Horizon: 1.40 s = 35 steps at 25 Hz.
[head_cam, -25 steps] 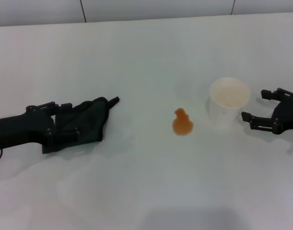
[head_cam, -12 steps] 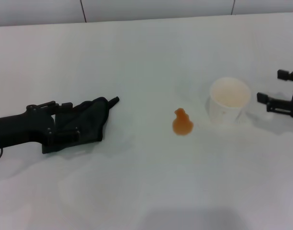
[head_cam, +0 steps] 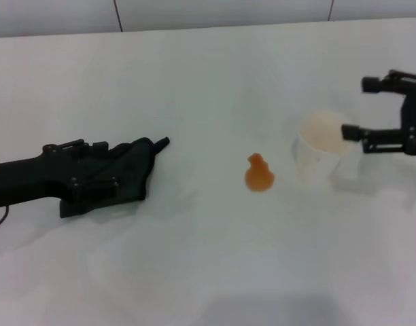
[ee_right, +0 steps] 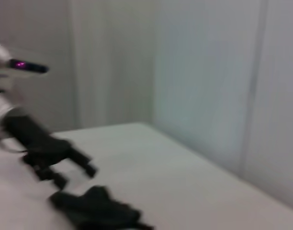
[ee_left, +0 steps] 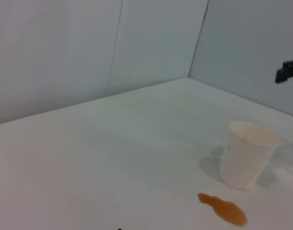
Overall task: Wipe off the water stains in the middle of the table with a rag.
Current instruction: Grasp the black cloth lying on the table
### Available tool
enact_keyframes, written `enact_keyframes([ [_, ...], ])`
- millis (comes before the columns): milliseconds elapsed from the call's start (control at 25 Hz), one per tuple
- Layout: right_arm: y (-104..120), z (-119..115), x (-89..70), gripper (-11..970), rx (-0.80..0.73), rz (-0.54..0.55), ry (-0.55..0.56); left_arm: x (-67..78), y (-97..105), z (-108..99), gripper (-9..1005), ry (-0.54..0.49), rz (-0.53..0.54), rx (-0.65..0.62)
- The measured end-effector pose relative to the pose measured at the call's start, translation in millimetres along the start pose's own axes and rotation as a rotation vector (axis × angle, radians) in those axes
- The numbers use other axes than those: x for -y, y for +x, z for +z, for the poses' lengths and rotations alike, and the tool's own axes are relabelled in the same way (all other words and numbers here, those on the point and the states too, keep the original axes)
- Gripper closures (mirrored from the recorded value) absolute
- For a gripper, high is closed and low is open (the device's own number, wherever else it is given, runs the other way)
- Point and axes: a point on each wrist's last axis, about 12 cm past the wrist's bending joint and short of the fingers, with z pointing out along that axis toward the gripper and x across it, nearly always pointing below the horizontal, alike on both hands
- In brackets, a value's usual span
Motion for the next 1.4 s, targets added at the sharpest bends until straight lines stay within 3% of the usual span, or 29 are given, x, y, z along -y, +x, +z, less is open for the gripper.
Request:
enact_keyframes([
  [200, -14, 17, -2.7, 87, -0.114, -0.016, -0.117, 1.3, -1, 0, 182, 0.012, -0.017, -0.001],
  [440, -17, 27, -1.1, 87, -0.188, -0.034, -0.146, 4.0, -13, -7, 183, 0.074, -0.042, -0.011],
  [600, -18, 28, 0.1, 87, -0.189, -0.043, -0.144, 5.5, -29, -21, 183, 0.086, -0.075, -0.06],
  [840, -18, 28, 1.5, 87, -0.188, -0.056, -0.134, 2.4, -59, -29, 184, 0.017, -0.166, -0.19],
  [1160, -18, 30, 2.1, 87, -0.189, -0.059, -0.127, -11.9, -102, -4, 186, -0.088, -0.27, -0.35],
  [1400, -18, 33, 1.2, 87, -0.189, -0.061, -0.132, -15.6, -121, 26, 187, -0.169, -0.232, -0.526],
])
